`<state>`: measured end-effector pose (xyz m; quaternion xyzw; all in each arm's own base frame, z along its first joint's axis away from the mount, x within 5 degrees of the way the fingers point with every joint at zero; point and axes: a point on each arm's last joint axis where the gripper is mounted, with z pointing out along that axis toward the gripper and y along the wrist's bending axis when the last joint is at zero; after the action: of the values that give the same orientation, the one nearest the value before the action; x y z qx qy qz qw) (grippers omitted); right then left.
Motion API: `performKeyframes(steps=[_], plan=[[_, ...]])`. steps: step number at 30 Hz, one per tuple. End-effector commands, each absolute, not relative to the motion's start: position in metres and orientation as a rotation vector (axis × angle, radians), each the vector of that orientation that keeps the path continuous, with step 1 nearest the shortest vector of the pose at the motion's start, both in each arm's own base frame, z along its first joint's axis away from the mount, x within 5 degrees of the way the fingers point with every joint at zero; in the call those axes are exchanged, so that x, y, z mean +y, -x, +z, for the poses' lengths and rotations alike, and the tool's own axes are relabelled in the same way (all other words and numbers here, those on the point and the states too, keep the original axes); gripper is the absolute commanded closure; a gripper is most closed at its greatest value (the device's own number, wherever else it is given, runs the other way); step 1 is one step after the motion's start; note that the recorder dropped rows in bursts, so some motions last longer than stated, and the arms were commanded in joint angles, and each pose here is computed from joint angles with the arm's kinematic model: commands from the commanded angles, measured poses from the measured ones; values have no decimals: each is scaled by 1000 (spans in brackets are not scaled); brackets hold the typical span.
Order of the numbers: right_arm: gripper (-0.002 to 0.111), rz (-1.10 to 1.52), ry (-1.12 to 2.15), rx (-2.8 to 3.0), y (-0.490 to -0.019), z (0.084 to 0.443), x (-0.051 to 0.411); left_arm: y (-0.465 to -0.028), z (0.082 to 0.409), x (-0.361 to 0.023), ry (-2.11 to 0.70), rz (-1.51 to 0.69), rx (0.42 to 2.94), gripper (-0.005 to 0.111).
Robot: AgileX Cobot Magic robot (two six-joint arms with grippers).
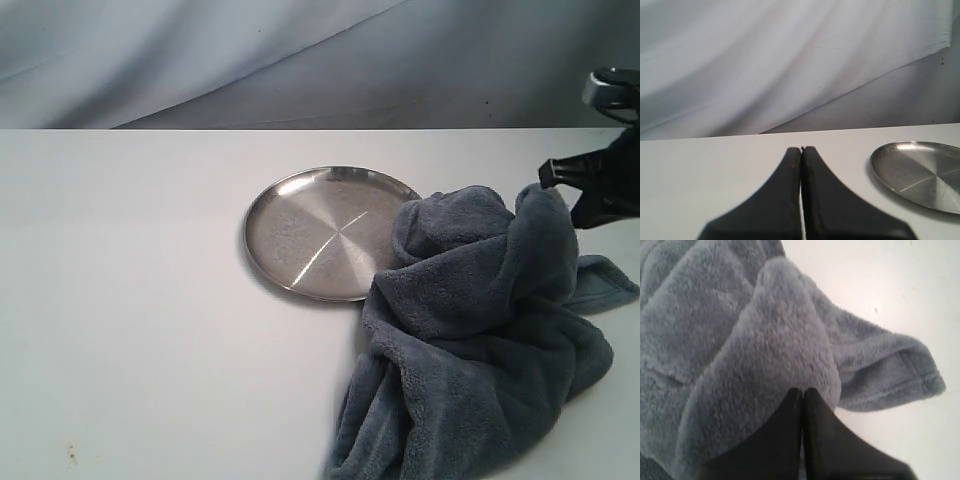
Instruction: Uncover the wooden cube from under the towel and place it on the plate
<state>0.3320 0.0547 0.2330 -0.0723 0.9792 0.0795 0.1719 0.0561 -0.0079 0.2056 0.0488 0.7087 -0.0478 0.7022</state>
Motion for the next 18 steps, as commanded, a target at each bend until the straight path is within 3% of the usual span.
performKeyframes(steps=[1, 8, 18], plan=[[108, 252, 228, 2801, -360, 238, 59, -56, 205, -8, -102, -108, 1567, 107], [108, 449, 411, 2756, -371, 242, 89, -56, 205, -8, -102, -108, 1567, 107], [108, 446, 750, 2737, -344, 241, 160, -56, 205, -8, -102, -108, 1567, 107]])
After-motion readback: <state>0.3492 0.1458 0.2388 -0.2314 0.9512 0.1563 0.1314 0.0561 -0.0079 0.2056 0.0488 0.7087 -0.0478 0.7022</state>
